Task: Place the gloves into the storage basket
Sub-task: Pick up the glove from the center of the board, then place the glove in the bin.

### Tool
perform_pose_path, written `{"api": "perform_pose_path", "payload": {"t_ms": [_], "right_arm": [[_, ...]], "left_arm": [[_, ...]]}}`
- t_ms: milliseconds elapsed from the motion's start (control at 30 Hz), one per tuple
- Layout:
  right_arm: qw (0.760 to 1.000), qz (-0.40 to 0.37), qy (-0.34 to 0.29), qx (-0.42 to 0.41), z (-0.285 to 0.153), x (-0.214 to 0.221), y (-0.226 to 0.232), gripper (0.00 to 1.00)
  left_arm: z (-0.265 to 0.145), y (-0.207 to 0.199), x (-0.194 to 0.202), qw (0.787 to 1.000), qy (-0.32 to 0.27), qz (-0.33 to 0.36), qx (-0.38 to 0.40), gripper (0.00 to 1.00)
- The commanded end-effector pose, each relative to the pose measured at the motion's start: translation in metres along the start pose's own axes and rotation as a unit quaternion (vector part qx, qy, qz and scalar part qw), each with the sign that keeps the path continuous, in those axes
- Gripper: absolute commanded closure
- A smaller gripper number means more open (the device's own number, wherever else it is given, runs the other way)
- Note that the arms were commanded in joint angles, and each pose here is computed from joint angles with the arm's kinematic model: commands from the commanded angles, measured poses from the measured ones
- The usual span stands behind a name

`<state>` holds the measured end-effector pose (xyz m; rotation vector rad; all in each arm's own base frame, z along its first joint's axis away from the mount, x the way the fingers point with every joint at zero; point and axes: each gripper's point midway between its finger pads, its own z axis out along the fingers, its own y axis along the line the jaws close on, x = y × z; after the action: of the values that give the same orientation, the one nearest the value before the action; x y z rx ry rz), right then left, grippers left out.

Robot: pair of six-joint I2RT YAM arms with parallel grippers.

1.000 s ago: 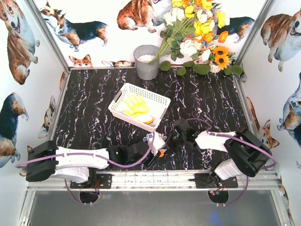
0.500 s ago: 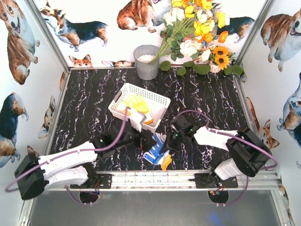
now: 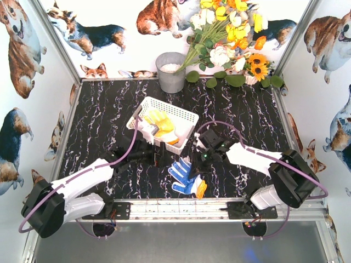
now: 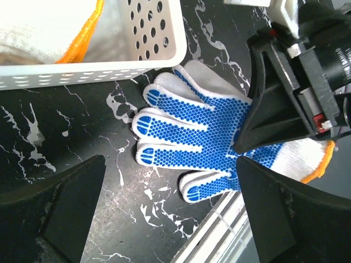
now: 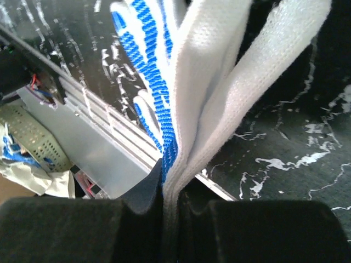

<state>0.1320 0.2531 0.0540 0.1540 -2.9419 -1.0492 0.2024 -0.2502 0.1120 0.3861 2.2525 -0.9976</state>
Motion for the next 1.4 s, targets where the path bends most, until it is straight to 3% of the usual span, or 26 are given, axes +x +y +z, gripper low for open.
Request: {"api": "perform_pose_path", "payload": {"t_ms": [0,333,667,800,1200,1367], "right_arm": [[0.995,-0.075,0.000,-0.063,-0.022,-0.004,0.036,1.00],[0.969,-0.144,0.030,-0.201,-0.079,0.011,0.112,1.00],[0.944,-0.209,0.054,-0.249,-0.132,0.025,0.160,1.00],[0.931,-0.231,0.063,-0.275,-0.143,0.029,0.174,1.00],[0.889,-0.302,0.095,-0.331,-0.166,0.047,0.205,1.00],[0.887,-0.309,0.088,-0.332,-0.168,0.046,0.208,1.00]], "left_arm": [[-0.003,-0.012,-0.013,0.998,0.009,0.036,0.051,0.00],[-0.023,-0.045,-0.045,0.987,-0.025,0.101,0.121,0.00],[-0.057,-0.098,-0.084,0.960,-0.035,0.159,0.229,0.00],[-0.069,-0.118,-0.082,0.945,-0.023,0.148,0.291,0.00],[-0.083,-0.147,-0.068,0.915,0.014,0.149,0.376,0.00],[-0.083,-0.166,-0.050,0.899,0.045,0.148,0.409,0.00]]}}
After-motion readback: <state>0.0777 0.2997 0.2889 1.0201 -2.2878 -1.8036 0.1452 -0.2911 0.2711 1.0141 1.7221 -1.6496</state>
